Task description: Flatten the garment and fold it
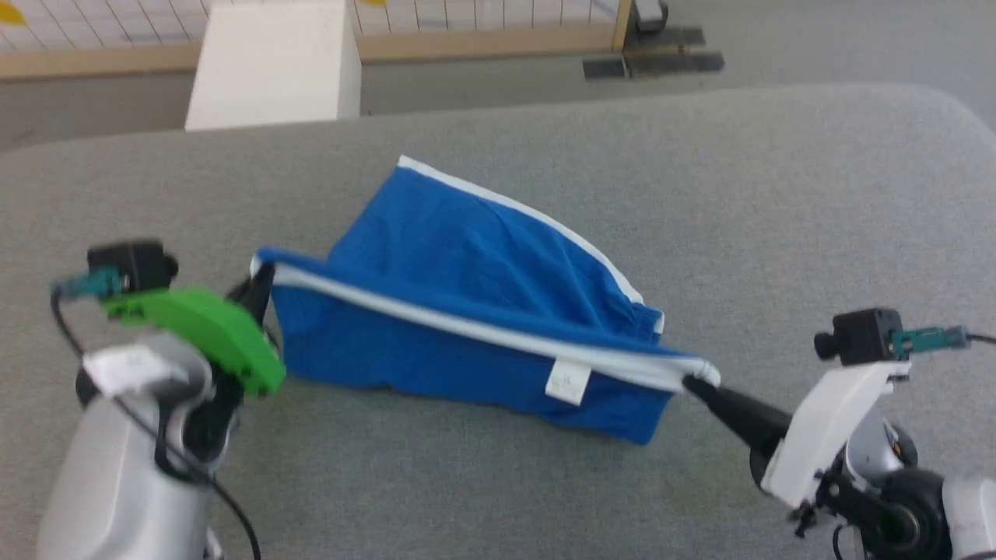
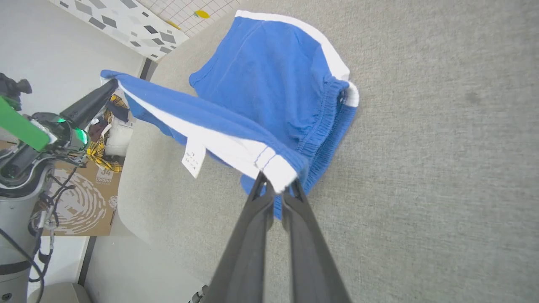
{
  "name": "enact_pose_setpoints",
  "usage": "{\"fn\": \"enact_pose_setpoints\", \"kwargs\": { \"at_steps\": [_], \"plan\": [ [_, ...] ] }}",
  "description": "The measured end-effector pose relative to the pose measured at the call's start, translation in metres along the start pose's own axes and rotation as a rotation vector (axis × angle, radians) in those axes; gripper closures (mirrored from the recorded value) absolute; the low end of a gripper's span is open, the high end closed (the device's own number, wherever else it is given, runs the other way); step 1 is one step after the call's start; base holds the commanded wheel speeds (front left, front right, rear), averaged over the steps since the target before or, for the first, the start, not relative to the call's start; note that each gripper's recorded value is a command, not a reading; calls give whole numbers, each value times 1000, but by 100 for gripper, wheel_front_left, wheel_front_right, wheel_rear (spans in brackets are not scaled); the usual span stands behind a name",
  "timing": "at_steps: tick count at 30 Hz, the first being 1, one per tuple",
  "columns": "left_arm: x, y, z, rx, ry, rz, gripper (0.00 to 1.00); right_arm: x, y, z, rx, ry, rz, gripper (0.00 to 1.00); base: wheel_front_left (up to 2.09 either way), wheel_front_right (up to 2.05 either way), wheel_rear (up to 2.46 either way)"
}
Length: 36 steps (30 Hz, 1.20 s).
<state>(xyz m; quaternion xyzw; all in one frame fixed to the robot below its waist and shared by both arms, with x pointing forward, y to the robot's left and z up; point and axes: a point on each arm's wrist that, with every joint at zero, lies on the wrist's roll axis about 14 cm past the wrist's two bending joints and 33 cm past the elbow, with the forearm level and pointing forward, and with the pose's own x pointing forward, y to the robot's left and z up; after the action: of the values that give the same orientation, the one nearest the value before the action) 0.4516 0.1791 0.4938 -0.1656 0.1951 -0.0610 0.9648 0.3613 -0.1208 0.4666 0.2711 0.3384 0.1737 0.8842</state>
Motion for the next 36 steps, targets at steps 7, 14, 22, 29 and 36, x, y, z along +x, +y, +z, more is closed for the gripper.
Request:
{"fn": "enact_pose_setpoints", "kwargs": {
  "at_steps": [7,14,22,29,36],
  "plan": [
    [71,-12,8,111,70,-51,100,32,-24,19,47,-45,-35,100,0,0,0],
    [122,-9,-14,130,164,-43,100,59,-40,17,109,-62,-40,100,0,0,0],
    [164,-18,-22,176,198,-64,100,74,-50,7,153,-62,-50,100,0,0,0],
    [186,-28,-33,207,242,-84,100,77,-53,0,163,-54,-55,100,0,0,0],
    [200,-31,-52,221,301,-87,100,81,-55,-4,178,-54,-52,100,0,0,0]
  ]
}}
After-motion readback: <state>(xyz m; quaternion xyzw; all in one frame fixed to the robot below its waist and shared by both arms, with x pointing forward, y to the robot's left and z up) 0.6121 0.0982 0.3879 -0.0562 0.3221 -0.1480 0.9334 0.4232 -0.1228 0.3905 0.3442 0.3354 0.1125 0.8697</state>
